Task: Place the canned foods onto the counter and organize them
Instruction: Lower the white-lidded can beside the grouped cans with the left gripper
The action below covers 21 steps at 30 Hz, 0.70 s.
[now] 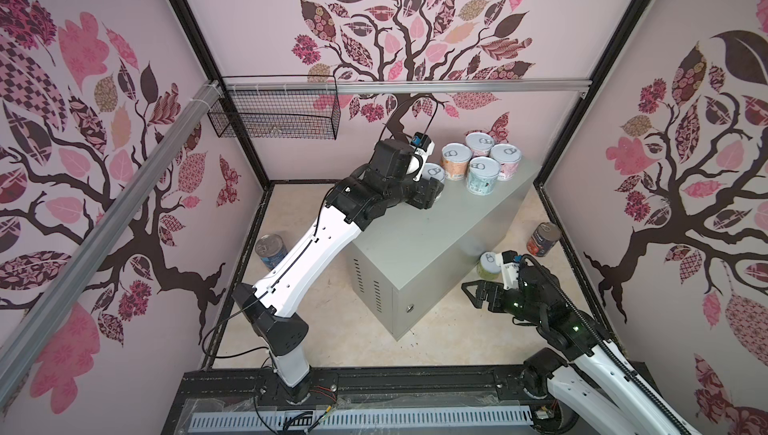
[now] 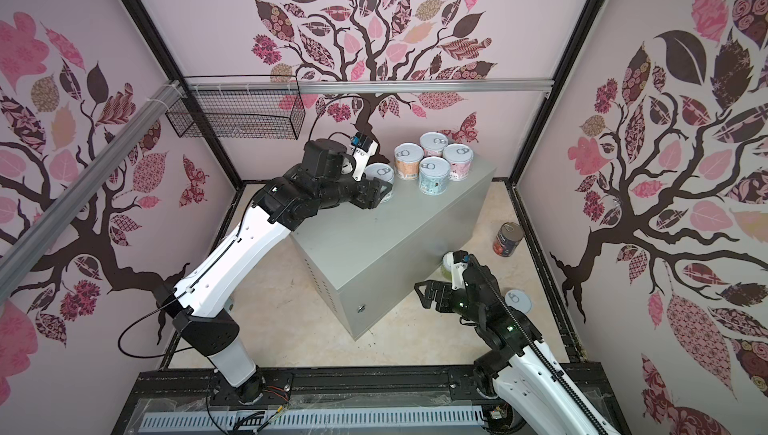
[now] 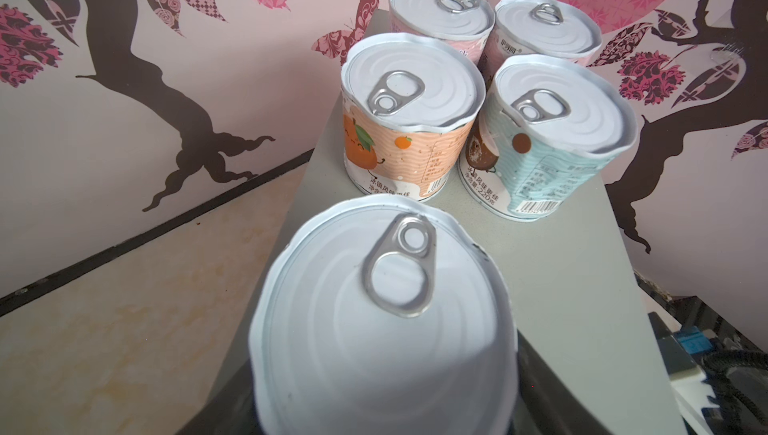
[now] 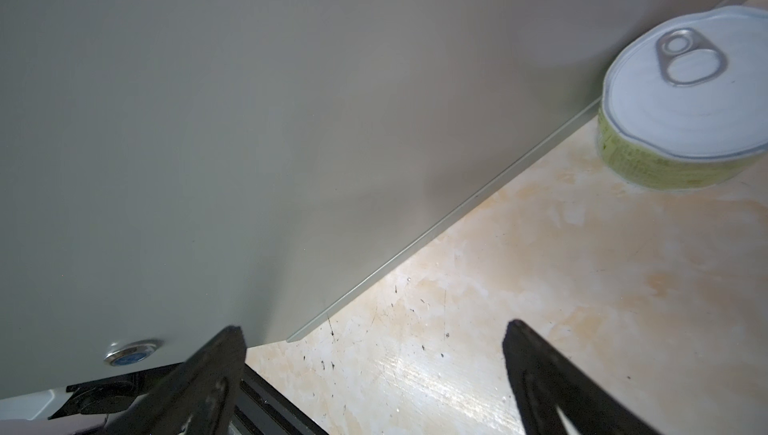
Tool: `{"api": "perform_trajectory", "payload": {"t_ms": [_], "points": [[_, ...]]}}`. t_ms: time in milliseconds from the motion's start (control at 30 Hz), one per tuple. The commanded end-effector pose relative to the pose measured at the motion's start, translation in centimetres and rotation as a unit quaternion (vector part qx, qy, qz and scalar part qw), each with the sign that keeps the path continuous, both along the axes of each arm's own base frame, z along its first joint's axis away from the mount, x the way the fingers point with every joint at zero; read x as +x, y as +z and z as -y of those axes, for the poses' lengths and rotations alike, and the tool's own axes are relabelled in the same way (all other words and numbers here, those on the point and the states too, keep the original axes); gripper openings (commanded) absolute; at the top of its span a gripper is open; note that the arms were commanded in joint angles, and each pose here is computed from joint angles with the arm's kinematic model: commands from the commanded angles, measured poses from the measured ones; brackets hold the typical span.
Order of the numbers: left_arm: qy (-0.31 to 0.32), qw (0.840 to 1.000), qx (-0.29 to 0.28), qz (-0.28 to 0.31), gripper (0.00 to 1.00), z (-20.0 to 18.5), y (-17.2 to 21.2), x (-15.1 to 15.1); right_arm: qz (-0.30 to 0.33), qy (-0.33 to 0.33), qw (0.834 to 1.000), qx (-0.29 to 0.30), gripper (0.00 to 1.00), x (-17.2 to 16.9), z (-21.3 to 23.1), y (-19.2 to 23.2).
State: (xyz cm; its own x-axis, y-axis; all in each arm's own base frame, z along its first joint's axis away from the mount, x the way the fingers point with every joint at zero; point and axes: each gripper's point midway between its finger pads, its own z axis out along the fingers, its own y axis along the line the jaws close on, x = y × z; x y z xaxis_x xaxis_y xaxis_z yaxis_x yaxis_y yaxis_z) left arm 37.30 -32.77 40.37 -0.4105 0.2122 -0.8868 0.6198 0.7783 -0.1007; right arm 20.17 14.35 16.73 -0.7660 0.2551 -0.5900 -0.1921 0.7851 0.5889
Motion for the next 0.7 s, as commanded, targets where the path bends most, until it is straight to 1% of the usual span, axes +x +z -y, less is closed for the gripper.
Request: {"api": "perform_trajectory", "payload": {"t_ms": [0, 367, 667], "points": [[0.0, 1.0, 0.003, 0.003, 0.56, 0.2, 0.1, 0.8, 0.002, 0.003, 1.0, 0.01, 1.0, 0.1, -0.3, 0.1], [0.003, 1.0, -0.005, -0.01, 0.56, 0.6, -0.9, 2.9, -0.005, 0.011, 1.0, 0.013, 1.0, 0.3, -0.7, -0.8], [-0.012, 1.0, -0.015, -0.019, 0.6, 1.4, -1.1, 2.9, -0.008, 0.011, 1.0, 0.01, 1.0, 0.5, -0.8, -1.0]]}}
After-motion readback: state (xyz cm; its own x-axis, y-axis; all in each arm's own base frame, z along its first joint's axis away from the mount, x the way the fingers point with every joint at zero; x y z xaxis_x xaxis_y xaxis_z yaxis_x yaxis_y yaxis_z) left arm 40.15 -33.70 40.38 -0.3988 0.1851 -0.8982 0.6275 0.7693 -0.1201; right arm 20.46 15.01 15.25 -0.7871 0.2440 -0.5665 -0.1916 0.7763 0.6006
